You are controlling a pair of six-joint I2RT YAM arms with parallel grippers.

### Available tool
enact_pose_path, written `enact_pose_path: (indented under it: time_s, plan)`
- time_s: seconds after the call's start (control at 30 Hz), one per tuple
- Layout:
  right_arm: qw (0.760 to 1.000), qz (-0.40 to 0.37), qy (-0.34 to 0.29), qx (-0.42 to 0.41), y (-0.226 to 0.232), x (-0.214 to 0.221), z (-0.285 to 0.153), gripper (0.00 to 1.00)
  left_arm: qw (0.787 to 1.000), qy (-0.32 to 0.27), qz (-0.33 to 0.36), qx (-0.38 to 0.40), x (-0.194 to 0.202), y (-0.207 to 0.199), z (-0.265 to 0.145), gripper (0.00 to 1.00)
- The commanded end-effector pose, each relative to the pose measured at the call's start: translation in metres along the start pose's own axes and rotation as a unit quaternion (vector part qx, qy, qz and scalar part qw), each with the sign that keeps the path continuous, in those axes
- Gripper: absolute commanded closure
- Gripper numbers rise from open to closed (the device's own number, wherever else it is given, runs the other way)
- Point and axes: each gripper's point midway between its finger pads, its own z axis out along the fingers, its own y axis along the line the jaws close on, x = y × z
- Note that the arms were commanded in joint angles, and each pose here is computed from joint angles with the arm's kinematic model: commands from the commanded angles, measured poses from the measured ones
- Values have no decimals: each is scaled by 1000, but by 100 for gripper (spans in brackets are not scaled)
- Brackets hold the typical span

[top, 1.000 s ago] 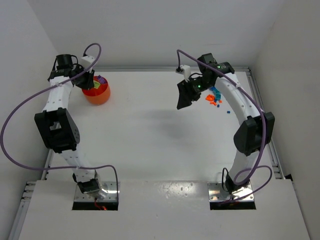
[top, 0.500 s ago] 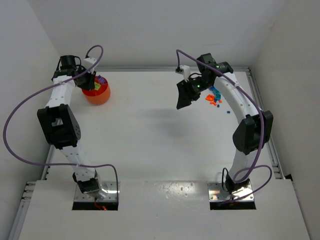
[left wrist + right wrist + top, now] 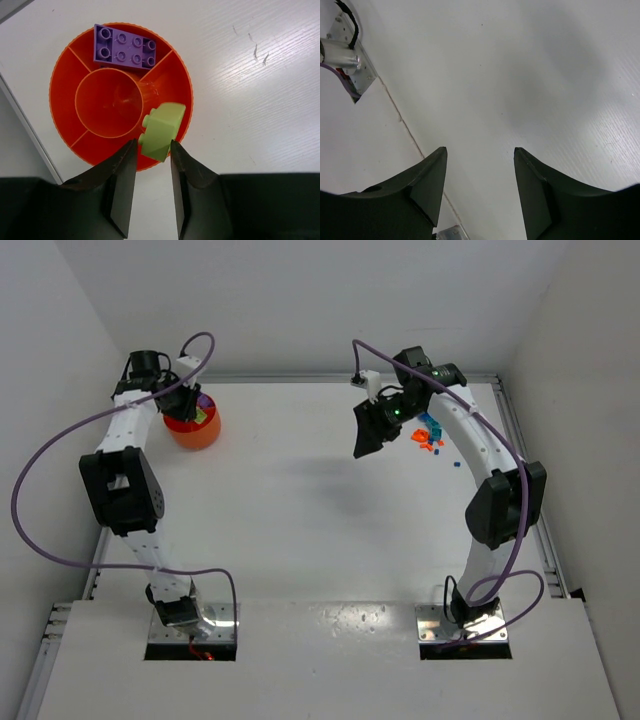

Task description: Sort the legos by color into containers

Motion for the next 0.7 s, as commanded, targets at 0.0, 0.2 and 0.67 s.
enact_pose_path:
  time_s: [0.0, 0.2, 0.67]
  plan:
    - [1000, -8, -14, 11, -2, -11, -7, 43, 1000, -19, 5, -16, -16, 9, 0, 62]
    - [1000, -1, -14, 25, -7, -12, -8, 43, 999, -31, 3, -15, -25, 9, -6, 36]
    - [949, 47, -63, 306, -132, -28, -58, 41, 947, -298, -111, 41, -164, -46, -155, 0]
